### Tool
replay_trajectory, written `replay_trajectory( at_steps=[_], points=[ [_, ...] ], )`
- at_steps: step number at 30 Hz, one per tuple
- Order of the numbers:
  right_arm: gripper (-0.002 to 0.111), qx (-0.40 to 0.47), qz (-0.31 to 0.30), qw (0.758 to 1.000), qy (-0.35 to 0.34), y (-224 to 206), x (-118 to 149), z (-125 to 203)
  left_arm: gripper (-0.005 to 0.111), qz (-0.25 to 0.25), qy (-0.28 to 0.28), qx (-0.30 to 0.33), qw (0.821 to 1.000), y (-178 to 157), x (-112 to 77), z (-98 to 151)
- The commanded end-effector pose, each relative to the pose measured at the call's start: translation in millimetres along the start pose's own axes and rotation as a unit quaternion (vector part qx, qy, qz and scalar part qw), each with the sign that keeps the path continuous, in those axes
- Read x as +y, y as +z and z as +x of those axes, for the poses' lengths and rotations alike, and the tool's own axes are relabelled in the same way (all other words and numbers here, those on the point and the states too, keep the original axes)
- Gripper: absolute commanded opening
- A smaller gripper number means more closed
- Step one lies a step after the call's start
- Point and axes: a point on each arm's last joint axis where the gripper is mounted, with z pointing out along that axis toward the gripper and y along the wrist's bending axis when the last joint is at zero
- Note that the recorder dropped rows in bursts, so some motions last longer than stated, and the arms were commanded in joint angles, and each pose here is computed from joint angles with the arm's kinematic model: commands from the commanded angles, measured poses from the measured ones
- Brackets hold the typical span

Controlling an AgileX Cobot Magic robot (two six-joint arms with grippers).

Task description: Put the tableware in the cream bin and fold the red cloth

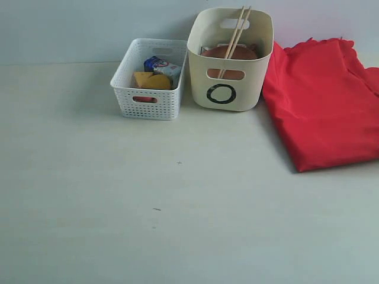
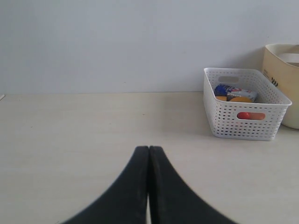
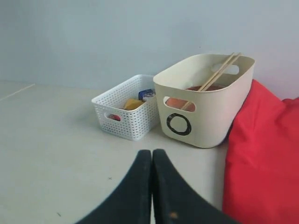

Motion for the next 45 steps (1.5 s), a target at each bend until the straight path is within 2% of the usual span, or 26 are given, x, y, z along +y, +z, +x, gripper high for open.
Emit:
replay_trajectory(
  at_steps=[1, 8, 12, 19, 45],
  points=[
    [0.0, -0.036, 0.045, 0.998, 0.001, -4, -8, 14, 0.0, 0.0, -0.004, -0.003, 1.0, 0, 0.0, 1],
    [0.0, -0.102, 0.112, 0.988, 0.002, -15, -16, 23, 0.0, 0.0, -0.004, -0.003, 1.0, 0, 0.0, 1],
    [0.0, -0.103, 0.132, 0.986, 0.002, -15, -19, 24, 0.0, 0.0, 0.0, -0.003, 1.0, 0, 0.0, 1],
    [0.0, -0.059, 0.132, 0.989, 0.003, -14, -19, 31, 0.0, 0.0, 0.0, -0.003, 1.0, 0, 0.0, 1],
    [0.0, -0.059, 0.132, 0.989, 0.003, -14, -19, 31, 0.0, 0.0, 0.0, -0.003, 1.0, 0, 0.0, 1]
  ],
)
